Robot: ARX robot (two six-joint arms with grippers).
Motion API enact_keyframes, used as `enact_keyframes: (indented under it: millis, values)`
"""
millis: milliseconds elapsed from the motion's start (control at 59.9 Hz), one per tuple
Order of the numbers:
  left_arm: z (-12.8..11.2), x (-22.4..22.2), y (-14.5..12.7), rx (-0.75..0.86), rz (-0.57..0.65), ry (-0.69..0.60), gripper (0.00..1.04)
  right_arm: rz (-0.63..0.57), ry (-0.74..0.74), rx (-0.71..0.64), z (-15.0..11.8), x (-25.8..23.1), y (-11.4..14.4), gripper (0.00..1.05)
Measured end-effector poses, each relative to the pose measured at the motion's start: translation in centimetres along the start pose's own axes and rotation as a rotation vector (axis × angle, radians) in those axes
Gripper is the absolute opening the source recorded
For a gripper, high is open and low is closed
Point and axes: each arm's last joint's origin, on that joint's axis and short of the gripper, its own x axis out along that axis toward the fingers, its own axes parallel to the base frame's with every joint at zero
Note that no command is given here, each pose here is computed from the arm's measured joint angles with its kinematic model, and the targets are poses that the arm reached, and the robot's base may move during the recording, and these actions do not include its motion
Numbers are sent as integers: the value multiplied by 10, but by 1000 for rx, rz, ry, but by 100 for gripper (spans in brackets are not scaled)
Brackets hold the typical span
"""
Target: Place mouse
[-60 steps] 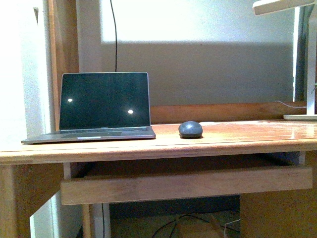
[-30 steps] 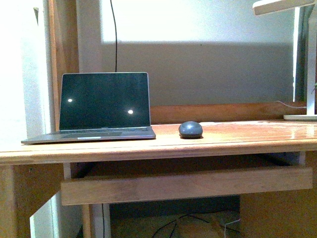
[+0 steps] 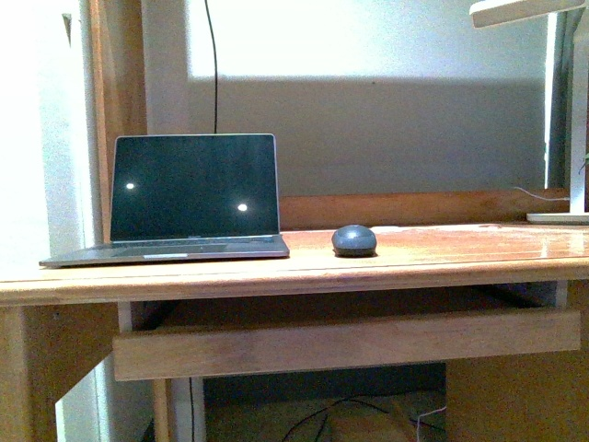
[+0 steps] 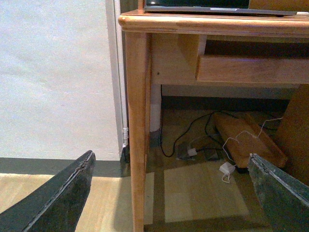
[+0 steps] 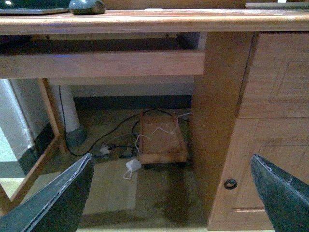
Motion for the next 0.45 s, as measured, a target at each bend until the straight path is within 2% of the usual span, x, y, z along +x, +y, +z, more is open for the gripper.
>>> enact_keyframes:
  millis: [451]
  values:
    - [0, 0, 0, 0, 0, 0, 97, 0, 0, 0, 0, 0, 0, 97]
